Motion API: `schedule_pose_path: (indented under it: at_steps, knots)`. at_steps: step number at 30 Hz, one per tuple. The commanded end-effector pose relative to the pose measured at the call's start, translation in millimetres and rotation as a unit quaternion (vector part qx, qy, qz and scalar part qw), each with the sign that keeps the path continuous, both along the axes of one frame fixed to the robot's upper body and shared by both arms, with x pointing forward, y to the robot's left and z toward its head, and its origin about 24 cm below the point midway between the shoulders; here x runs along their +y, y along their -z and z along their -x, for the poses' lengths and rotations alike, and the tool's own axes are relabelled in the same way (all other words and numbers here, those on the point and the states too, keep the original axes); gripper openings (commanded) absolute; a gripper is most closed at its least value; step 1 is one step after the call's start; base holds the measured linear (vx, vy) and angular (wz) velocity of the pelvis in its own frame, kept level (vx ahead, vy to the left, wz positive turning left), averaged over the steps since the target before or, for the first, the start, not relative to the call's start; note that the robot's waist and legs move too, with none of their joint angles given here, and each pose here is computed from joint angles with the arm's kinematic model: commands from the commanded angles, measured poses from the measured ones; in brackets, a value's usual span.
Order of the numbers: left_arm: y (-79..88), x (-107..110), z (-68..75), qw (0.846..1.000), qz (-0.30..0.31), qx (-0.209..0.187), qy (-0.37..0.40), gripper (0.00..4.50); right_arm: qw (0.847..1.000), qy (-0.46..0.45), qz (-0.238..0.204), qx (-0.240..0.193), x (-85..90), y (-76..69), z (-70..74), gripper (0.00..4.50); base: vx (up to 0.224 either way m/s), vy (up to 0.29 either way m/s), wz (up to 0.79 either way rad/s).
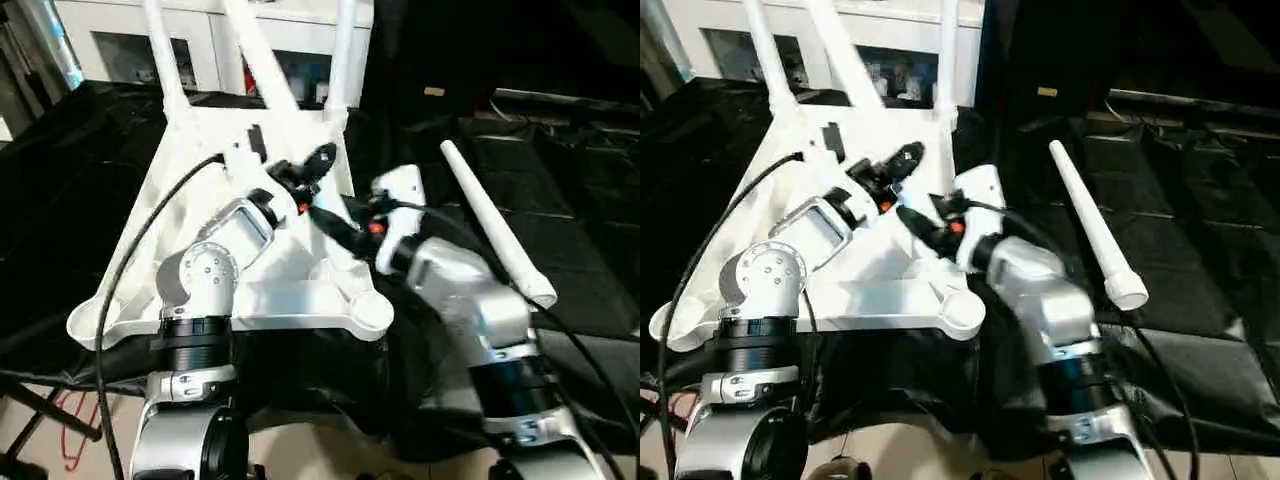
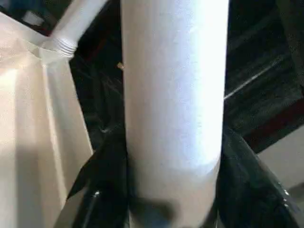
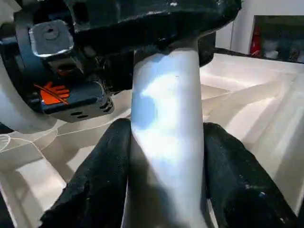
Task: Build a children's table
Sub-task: Pick table leg
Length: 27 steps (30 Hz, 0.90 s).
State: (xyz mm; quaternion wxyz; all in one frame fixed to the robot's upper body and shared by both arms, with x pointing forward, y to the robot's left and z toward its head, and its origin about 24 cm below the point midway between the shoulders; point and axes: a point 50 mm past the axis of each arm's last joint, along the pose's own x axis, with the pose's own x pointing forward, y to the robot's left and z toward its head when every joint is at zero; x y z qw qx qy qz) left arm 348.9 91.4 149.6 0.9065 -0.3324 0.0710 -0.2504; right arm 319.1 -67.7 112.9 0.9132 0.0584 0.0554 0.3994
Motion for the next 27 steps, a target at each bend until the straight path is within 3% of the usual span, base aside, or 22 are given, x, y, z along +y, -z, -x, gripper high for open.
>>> schedule_pose_path:
  at_steps: [1,3,4,5,7,11,16,22,24,27]
  knots:
    - [-9.0,-6.9,-0.3,1.0,0.0,-0.014,0.004,2.05,1.0,-0.007,0.016,-0.006,5.7,0.3,0.6,1.88,0.0,0.0,0.0]
    - [-9.2,-7.5,0.0,1.0,-0.001,-0.017,0.008,2.0,1.0,0.001,0.021,-0.007,5.5,0.5,-0.9,1.88,0.0,0.0,0.0]
    - [-10.0,-8.1,1.0,1.0,-0.004,-0.025,0.017,1.94,1.0,0.0,0.011,0.0,3.8,-0.4,-2.3,2.43,0.0,0.0,0.0]
    - [-10.5,-8.4,1.5,0.999,-0.006,-0.029,0.021,1.94,1.0,-0.003,0.003,0.005,2.9,-1.0,-2.5,2.57,0.0,0.0,0.0]
    - [-12.3,-9.2,3.4,0.998,-0.01,-0.043,0.037,1.94,1.0,-0.012,-0.018,0.015,-0.1,-3.7,-2.9,2.59,0.0,0.0,0.0]
    - [-18.5,-8.6,8.6,0.992,-0.014,-0.078,0.097,1.93,0.996,-0.046,-0.068,0.043,-12.4,-9.6,-3.6,3.05,0.0,0.0,0.0]
    - [-21.2,-5.9,14.3,0.975,-0.032,-0.107,0.191,1.93,0.985,-0.133,-0.081,0.076,-28.4,-6.5,4.7,3.08,0.0,0.0,0.0]
    - [-31.0,-8.3,26.8,0.934,-0.029,-0.16,0.318,1.93,0.973,-0.195,-0.079,0.092,-39.8,-7.3,8.6,3.08,0.0,0.0,0.0]
    - [-37.6,-12.5,35.8,0.908,-0.013,-0.183,0.378,1.93,0.965,-0.232,-0.072,0.099,-42.0,-9.0,12.8,3.08,0.0,0.0,0.0]
    - [-39.4,-14.0,39.0,0.899,-0.008,-0.19,0.395,1.93,0.963,-0.241,-0.067,0.103,-42.0,-8.0,13.8,2.74,0.0,0.0,0.0]
